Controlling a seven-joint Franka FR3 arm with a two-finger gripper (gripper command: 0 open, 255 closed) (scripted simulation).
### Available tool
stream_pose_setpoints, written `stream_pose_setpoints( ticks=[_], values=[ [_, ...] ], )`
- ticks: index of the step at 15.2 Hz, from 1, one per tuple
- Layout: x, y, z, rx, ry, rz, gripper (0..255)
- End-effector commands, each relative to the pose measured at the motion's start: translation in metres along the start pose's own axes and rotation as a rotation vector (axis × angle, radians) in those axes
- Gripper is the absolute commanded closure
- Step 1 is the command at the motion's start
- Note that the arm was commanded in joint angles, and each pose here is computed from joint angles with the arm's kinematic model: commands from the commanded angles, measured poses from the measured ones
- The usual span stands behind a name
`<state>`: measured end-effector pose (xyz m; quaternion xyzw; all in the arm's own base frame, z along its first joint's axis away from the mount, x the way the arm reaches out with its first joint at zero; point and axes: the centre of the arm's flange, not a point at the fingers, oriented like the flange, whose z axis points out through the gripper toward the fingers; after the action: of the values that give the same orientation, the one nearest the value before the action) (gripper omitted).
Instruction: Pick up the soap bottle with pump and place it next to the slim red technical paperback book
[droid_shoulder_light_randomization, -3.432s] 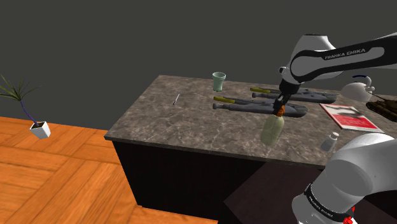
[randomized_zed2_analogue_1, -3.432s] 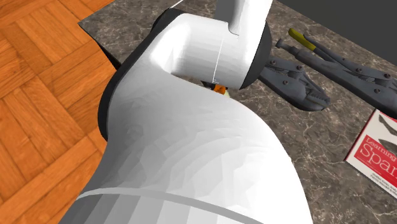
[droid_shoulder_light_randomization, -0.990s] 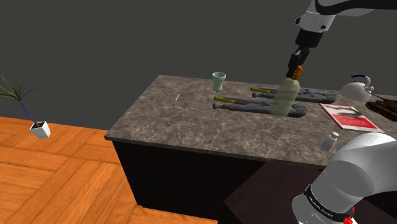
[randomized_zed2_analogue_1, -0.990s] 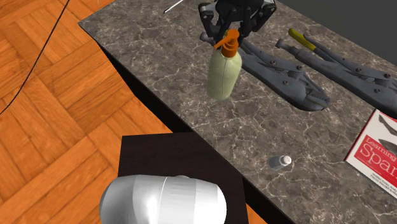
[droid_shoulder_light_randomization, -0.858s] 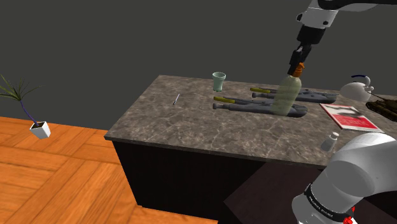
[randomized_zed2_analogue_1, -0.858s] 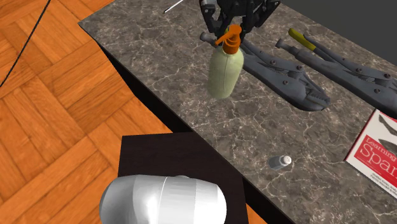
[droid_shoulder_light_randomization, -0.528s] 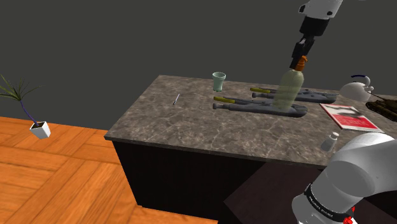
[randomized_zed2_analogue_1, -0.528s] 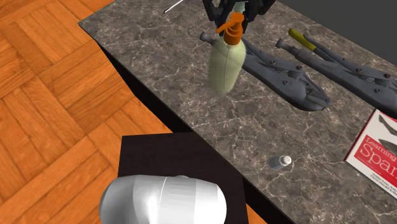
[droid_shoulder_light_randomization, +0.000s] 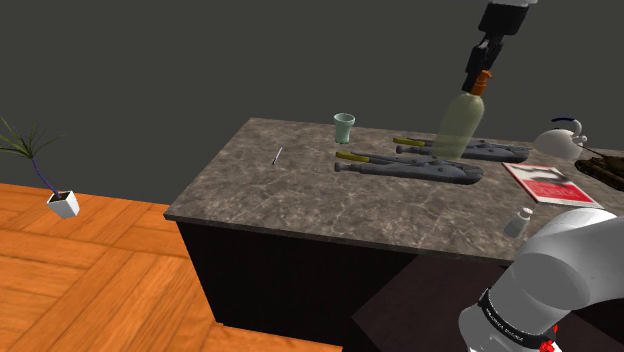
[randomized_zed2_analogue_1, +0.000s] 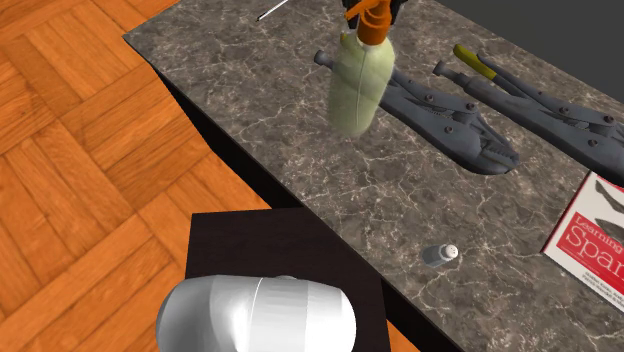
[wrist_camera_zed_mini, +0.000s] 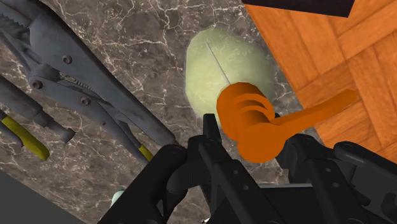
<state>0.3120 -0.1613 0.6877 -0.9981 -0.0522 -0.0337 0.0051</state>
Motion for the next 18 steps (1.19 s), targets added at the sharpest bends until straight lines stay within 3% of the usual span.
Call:
stream_pose_setpoints(
  ticks=[1,6,18],
  values=[
    [0.001,0.0,-0.011,0.0,0.0,0.0,255],
    [0.003,-0.001,-0.034,0.0,0.0,0.0,255],
    [-0.059,0.13,0.03,0.0,0.0,0.0,255]
  ],
)
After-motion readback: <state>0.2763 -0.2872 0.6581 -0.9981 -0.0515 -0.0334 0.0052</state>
